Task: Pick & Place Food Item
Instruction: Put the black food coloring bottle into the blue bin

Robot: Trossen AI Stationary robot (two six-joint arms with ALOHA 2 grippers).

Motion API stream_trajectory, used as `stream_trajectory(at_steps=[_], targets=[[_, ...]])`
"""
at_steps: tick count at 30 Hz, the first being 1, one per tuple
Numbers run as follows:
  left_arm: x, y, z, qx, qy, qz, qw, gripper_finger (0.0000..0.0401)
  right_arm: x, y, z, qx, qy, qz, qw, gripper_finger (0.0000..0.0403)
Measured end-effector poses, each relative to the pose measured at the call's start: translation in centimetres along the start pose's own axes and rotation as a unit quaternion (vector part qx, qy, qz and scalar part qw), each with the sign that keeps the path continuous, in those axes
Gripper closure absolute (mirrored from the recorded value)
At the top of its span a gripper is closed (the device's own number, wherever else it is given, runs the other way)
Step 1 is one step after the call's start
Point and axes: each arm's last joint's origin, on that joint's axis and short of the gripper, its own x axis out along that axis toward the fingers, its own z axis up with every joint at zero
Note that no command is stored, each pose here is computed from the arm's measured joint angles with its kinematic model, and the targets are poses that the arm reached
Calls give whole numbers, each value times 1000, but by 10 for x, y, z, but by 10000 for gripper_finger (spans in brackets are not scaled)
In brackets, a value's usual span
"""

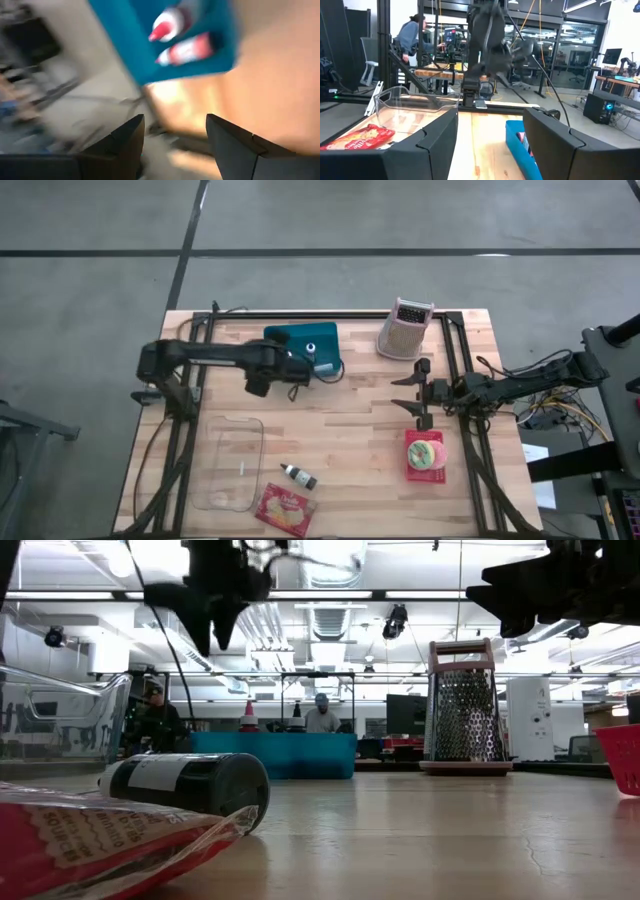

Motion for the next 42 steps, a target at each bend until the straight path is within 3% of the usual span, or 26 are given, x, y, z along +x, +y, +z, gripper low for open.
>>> stream_trajectory(at_steps=[3, 5, 8, 12, 17, 21, 27, 32, 39, 42], targets=[[-15, 1, -10, -69, -94, -74, 990, 185, 0, 0, 0, 0, 0, 0, 1000, 184], [-27, 2, -15, -106, -188, -114, 970, 185, 0, 0, 0, 0, 0, 0, 1000, 184], [-45, -2, -24, -131, -345, -160, 916, 185, 0, 0, 0, 0, 0, 0, 1000, 184], [-56, -13, -38, -154, -502, -164, 835, 185, 0, 0, 0, 0, 0, 0, 1000, 184], [-47, -39, -54, -201, -602, -152, 757, 185, 0, 0, 0, 0, 0, 0, 1000, 184], [-33, -66, -57, -214, -649, -163, 711, 185, 0, 0, 0, 0, 0, 0, 1000, 184], [-18, -98, -54, -206, -686, -163, 678, 185, 0, 0, 0, -3, 0, 0, 1000, 184], [-10, -116, -51, -207, -689, -151, 678, 185, 0, 0, 0, -4, 1, 0, 1000, 184], [-8, -131, -51, -202, -731, -134, 638, 185, 0, 0, -1, -8, 4, 1, 1000, 184], [-2, -137, -51, -195, -742, -120, 630, 185, 0, 0, -1, -7, 6, 4, 1000, 184]])
